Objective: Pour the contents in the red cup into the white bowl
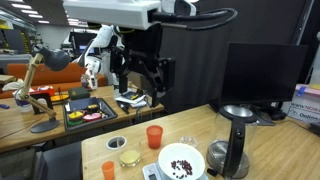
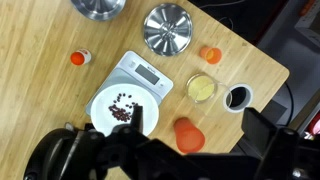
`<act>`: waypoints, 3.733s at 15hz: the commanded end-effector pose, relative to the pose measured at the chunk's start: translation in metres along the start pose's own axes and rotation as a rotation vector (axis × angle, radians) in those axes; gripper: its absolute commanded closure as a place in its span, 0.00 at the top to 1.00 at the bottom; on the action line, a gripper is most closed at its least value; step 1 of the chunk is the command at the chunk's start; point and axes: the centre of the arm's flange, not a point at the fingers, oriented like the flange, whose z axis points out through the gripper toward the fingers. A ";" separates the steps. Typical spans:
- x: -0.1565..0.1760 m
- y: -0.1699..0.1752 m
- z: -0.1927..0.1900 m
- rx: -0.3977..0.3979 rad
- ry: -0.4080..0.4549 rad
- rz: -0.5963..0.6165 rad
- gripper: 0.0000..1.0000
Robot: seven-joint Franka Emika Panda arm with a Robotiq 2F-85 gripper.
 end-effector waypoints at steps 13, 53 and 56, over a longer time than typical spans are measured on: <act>0.014 -0.014 0.005 -0.034 0.004 -0.052 1.00; 0.140 -0.104 -0.082 -0.304 -0.053 -0.259 1.00; 0.140 -0.104 -0.082 -0.304 -0.052 -0.259 1.00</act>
